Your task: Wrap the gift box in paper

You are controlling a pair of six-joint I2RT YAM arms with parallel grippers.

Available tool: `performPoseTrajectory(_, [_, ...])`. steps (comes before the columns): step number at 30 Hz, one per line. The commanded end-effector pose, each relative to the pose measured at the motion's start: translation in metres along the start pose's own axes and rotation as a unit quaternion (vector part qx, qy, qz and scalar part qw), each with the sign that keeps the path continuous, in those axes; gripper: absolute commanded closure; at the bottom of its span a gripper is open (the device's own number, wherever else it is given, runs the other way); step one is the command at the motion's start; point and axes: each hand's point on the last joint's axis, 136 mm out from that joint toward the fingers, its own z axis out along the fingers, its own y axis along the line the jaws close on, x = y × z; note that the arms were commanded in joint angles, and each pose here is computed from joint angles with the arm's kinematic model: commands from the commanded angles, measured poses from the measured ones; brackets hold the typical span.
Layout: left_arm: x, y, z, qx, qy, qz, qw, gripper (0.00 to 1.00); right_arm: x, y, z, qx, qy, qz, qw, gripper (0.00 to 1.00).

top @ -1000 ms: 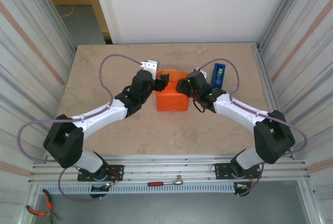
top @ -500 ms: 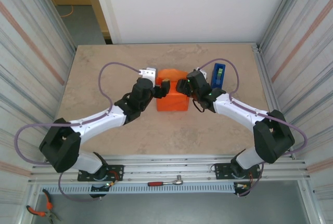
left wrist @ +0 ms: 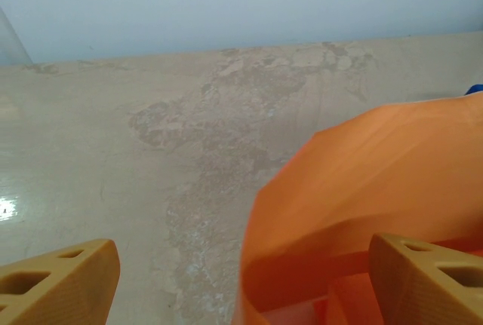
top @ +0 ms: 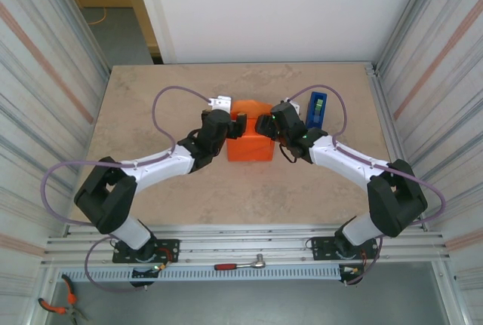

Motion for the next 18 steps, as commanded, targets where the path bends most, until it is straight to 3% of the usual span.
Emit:
performPoseTrajectory(1, [0.002,0.016,0.003,-0.046,0.003,0.009,0.999,0.14,0.049,-0.042,0.006,0.079,0.083,-0.039,0.993,0.24])
performPoseTrajectory(9, [0.017,0.028,0.007,-0.081,0.023,0.023,0.996,0.14,0.049,-0.04,0.006,0.077,0.084,-0.041,0.993,0.24])
performPoseTrajectory(18, [-0.005,0.03,-0.004,-0.083,0.001,0.017,0.996,0.14,0.049,-0.041,0.007,0.078,0.084,-0.041,0.993,0.24])
